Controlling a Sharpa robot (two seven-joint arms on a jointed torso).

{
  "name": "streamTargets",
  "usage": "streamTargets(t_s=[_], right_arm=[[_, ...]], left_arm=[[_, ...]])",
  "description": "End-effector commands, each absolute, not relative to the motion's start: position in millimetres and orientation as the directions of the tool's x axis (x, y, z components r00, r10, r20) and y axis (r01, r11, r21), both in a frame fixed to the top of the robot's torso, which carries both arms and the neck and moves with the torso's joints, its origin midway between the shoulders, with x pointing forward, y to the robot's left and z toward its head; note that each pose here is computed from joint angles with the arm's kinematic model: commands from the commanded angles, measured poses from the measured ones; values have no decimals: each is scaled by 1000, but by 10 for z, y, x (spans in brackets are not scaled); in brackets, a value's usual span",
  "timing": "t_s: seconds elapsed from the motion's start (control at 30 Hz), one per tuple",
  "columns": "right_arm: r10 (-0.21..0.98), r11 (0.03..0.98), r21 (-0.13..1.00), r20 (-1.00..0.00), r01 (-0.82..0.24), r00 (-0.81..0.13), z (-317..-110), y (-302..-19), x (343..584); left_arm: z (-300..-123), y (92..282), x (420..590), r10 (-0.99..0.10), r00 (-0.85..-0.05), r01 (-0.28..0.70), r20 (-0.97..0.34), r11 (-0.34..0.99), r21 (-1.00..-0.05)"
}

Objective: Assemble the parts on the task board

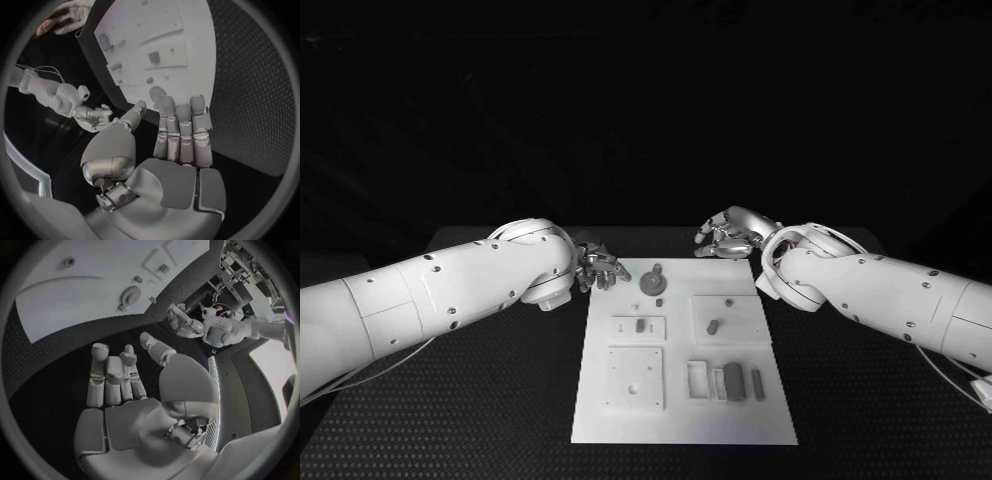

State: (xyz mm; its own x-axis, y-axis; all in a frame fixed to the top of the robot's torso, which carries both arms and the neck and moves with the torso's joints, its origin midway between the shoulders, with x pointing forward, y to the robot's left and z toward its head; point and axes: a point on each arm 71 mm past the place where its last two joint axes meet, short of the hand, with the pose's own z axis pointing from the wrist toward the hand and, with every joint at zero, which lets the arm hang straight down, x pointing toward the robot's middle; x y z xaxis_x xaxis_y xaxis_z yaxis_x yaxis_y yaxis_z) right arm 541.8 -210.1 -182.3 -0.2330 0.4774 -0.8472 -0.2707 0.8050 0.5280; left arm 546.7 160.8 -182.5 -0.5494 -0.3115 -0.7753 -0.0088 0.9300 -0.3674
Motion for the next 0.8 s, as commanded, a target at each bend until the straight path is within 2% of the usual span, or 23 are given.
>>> streamTargets(t_s=[0.03, 0.23, 0.63, 0.8], right_arm=[[476, 800, 530, -846, -281, -241, -1825, -2087, 5413], [474, 799, 530, -846, -283, -246, -1829, -2075, 5413], [474, 796, 532, -845, -288, -249, -1828, -2042, 5410], [474, 796, 532, -845, -289, -249, -1828, -2035, 5409]], left_arm=[[-1855, 1702, 5561, -305, -552, -22, -776, 936, -352], [-1857, 1855, 5719, -335, -503, -72, -797, 935, -347], [-1942, 1841, 5831, -261, -465, -53, -846, 962, -267], [-2006, 1853, 5852, -238, -473, -55, -848, 969, -241]])
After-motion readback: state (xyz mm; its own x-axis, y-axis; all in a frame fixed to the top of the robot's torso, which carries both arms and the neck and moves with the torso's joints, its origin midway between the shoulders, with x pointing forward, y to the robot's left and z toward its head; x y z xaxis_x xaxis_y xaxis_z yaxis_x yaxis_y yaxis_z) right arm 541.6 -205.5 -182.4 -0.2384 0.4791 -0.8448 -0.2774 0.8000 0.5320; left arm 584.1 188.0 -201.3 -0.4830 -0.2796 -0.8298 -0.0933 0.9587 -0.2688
